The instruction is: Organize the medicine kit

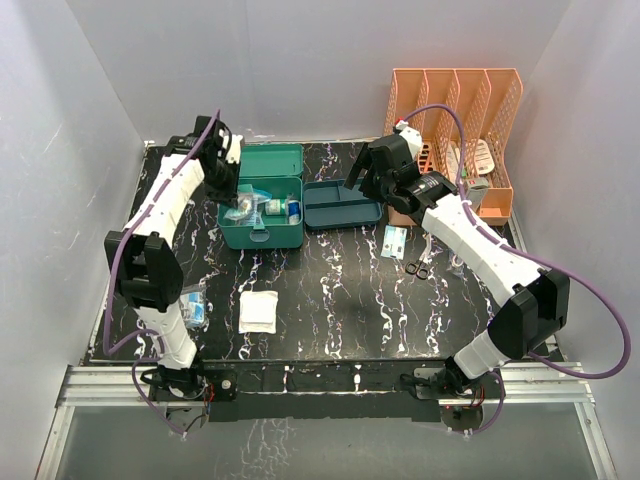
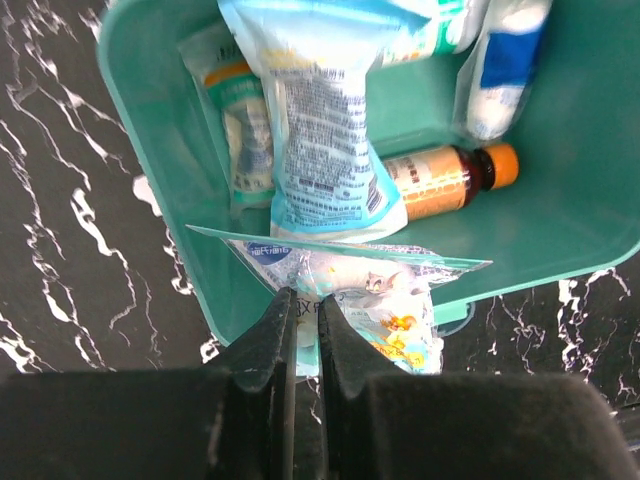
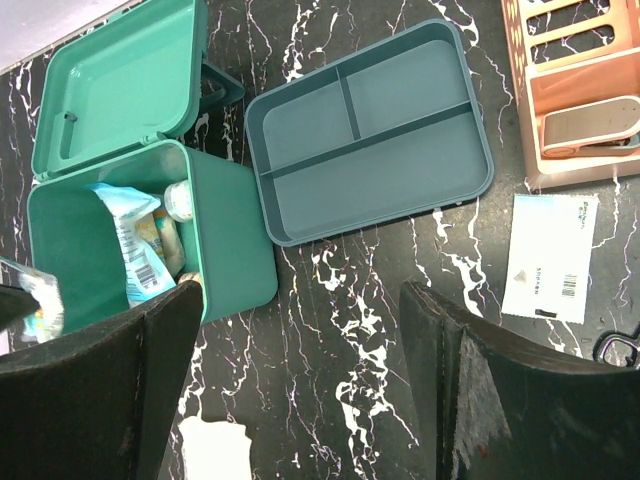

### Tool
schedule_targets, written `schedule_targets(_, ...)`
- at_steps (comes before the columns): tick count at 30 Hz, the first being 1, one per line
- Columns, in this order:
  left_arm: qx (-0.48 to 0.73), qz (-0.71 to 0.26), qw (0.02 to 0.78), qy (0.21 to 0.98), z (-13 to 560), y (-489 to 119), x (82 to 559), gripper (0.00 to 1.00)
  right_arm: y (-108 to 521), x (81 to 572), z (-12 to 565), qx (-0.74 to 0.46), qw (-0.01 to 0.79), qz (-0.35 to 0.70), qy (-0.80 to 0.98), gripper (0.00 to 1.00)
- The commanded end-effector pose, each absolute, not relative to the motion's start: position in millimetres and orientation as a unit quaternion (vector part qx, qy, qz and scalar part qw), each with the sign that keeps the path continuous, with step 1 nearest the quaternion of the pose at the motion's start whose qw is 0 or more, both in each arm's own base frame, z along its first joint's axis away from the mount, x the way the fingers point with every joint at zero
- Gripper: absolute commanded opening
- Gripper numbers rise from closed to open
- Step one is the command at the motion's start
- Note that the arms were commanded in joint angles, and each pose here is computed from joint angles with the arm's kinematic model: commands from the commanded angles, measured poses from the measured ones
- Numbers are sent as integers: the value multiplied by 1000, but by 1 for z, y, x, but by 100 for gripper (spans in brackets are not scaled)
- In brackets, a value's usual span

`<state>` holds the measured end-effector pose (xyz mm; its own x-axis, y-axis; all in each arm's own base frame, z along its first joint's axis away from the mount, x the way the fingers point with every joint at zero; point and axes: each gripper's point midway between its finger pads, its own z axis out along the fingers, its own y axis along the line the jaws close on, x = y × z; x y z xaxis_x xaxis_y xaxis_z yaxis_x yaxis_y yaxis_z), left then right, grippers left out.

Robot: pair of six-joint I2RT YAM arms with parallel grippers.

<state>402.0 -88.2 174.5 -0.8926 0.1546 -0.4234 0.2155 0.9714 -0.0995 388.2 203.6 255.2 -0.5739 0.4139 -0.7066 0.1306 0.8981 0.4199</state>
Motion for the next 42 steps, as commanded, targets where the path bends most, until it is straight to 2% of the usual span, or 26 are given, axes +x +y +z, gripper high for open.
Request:
schedule_targets(1,69,-63,195,976,161,-85,388,0,201,392,287,166,471,185,847,78)
schedule_targets(12,37,-46,207,976,146,-83,413,0,194,388,286,169,471,178,848,78)
schedule_targets(18,30,-32,199,979,139,-77,408,1,195,390,286,170,471,177,848,78)
schedule_targets(19,29,-30,201,979,140,-76,407,8,195,390,286,170,470,177,848,78)
schedule_targets(21,31,-30,208,977,144,-76,407,31,194,390,285,169,470,176,848,78)
schedule_targets(23,36,-29,214,976,147,-76,408,45,195,391,284,168,469,177,849,78)
schedule_targets(25,37,-27,214,976,147,-75,408,55,196,392,282,166,468,178,849,78)
schedule_targets(29,44,-22,227,973,154,-73,411,56,198,394,282,163,467,182,850,78)
schedule_targets(33,96,-9,306,947,197,-67,421,55,198,394,281,160,468,180,850,78)
schedule_targets(36,164,19,360,918,224,-57,409,62,196,395,281,158,470,175,850,79)
schedule_targets(39,154,43,345,925,227,-26,376,65,194,395,279,157,470,170,852,83)
schedule_targets(42,89,26,294,951,208,1,339,66,192,396,274,154,468,164,855,95)
